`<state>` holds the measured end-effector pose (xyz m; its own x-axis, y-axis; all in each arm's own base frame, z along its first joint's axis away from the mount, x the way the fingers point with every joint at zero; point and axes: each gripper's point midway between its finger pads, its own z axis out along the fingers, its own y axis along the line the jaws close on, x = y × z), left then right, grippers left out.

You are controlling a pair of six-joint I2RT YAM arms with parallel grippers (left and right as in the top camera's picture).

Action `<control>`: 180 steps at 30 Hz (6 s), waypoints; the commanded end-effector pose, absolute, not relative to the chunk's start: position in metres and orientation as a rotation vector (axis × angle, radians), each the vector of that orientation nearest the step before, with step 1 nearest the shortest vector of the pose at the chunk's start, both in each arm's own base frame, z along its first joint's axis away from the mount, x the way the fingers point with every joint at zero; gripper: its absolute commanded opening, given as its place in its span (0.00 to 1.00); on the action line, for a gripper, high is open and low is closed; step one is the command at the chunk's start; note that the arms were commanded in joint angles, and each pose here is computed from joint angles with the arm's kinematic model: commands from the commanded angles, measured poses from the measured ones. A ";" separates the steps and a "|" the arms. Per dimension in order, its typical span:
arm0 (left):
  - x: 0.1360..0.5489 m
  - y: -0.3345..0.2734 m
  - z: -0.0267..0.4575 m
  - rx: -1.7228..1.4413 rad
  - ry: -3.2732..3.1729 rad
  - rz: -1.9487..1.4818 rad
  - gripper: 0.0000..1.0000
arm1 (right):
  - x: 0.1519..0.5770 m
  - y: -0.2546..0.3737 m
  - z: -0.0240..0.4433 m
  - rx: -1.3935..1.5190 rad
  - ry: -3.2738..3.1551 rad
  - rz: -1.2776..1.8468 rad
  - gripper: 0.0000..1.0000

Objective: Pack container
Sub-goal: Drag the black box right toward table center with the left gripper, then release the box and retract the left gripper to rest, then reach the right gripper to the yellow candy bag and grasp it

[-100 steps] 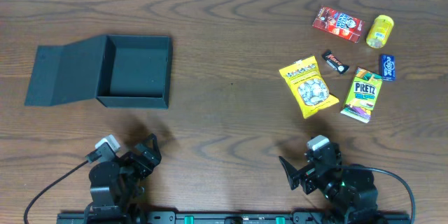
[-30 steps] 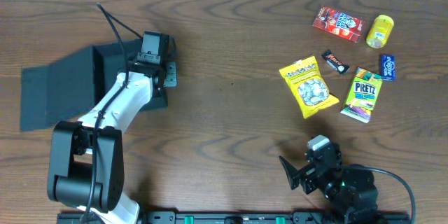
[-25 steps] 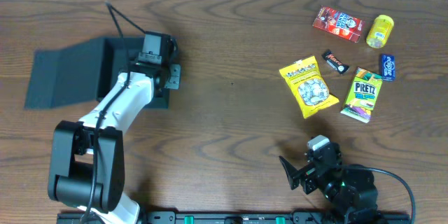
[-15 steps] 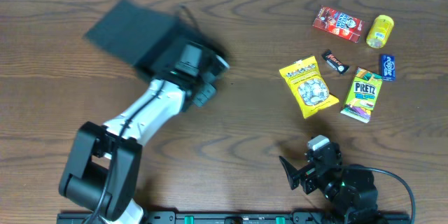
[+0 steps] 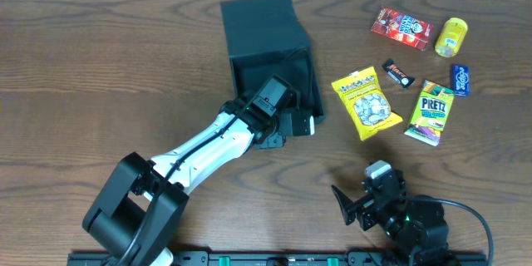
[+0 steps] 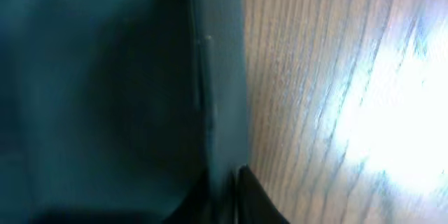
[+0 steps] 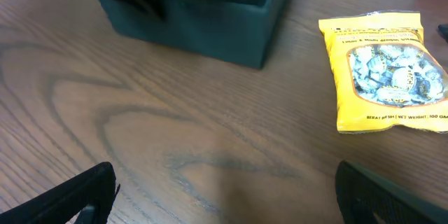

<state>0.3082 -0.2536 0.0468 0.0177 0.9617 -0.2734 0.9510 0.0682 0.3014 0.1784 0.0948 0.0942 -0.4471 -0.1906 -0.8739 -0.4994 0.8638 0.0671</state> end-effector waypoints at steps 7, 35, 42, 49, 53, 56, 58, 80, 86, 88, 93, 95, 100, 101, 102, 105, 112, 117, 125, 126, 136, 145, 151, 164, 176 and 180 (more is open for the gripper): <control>0.331 -0.234 0.060 1.780 2.021 0.263 0.47 | 0.178 0.096 0.094 -0.500 2.033 0.395 0.99; 0.373 -0.172 0.125 0.133 2.521 -0.130 0.68 | 0.178 0.096 0.094 -0.500 2.033 0.395 0.99; 0.375 -0.166 0.076 0.132 2.634 -0.058 0.67 | 0.178 0.096 0.094 -0.500 2.033 0.395 0.99; 0.374 -0.163 0.046 0.138 2.694 -0.016 0.36 | 0.178 0.096 0.094 -0.500 2.033 0.395 0.99; 0.377 -0.164 0.044 0.148 2.689 -0.009 0.08 | 0.178 0.096 0.094 -0.500 2.033 0.395 0.99; 0.382 -0.160 0.046 0.198 2.659 0.041 0.06 | 0.178 0.096 0.094 -0.500 2.033 0.395 0.99; 0.384 -0.156 0.047 0.241 2.644 0.080 0.06 | 0.178 0.096 0.094 -0.500 2.033 0.395 0.99; 0.385 -0.154 0.048 -0.158 2.643 0.000 0.06 | 0.178 0.096 0.094 -0.500 2.033 0.395 0.99; 0.385 -0.154 0.048 -0.214 2.638 -0.017 0.06 | 0.178 0.096 0.094 -0.500 2.033 0.395 0.99; 0.385 -0.154 0.048 -0.226 2.636 -0.020 0.06 | 0.178 0.096 0.094 -0.500 2.033 0.395 0.99; 0.387 -0.153 0.050 -0.199 2.629 -0.004 0.92 | 0.178 0.096 0.094 -0.500 2.033 0.395 0.99; 0.389 -0.151 0.057 -0.185 2.608 0.013 0.98 | 0.178 0.096 0.094 -0.500 2.033 0.395 0.99; 0.396 -0.155 0.119 -0.132 2.483 -0.063 0.95 | 0.178 0.096 0.094 -0.500 2.033 0.395 0.99; 0.395 -0.155 0.133 -0.127 2.458 -0.079 0.95 | 0.178 0.096 0.094 -0.500 2.033 0.395 0.99; 0.392 -0.153 0.149 -0.127 2.430 -0.096 0.95 | 0.178 0.096 0.094 -0.500 2.033 0.395 0.99; 0.374 -0.144 0.190 -0.136 2.371 -0.134 0.95 | 0.178 0.096 0.094 -0.500 2.033 0.395 0.99; 0.311 -0.096 0.250 -0.177 2.311 -0.068 0.95 | 0.178 0.096 0.094 -0.500 2.033 0.395 0.99; 0.269 -0.059 0.271 -0.214 2.277 0.024 0.95 | 0.178 0.096 0.094 -0.500 2.033 0.395 0.99; 0.235 -0.039 0.281 -0.220 2.266 0.029 0.95 | 0.178 0.096 0.094 -0.500 2.033 0.395 0.99; 0.234 -0.038 0.280 -0.218 2.271 0.033 0.95 | 0.178 0.096 0.094 -0.500 2.033 0.395 0.99; 0.231 -0.037 0.277 -0.213 2.289 0.042 0.95 | 0.179 0.095 0.094 -0.496 2.034 0.388 0.99; 0.231 -0.037 0.277 -0.213 2.289 0.042 0.96 | 0.185 0.129 0.169 -0.324 1.783 0.788 0.99; 0.231 -0.037 0.277 -0.213 2.289 0.042 0.95 | 0.170 0.146 0.175 0.166 1.924 1.352 0.99; 0.231 -0.037 0.277 -0.213 2.289 0.042 0.95 | 0.166 0.153 0.209 -0.040 1.764 1.343 0.99; 0.231 -0.037 0.277 -0.213 2.289 0.042 0.95 | 0.203 0.140 0.234 -0.129 1.779 1.125 0.99; 0.231 -0.037 0.277 -0.213 2.289 0.042 0.95 | 0.230 0.133 0.236 -0.155 1.875 1.039 0.99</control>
<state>0.2308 -0.0412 0.2729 -0.6612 -0.1497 -0.7351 -0.1622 0.9852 -0.0548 0.2178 0.1355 0.2279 -0.5678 0.3937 -0.7229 -0.4539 0.5828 0.6740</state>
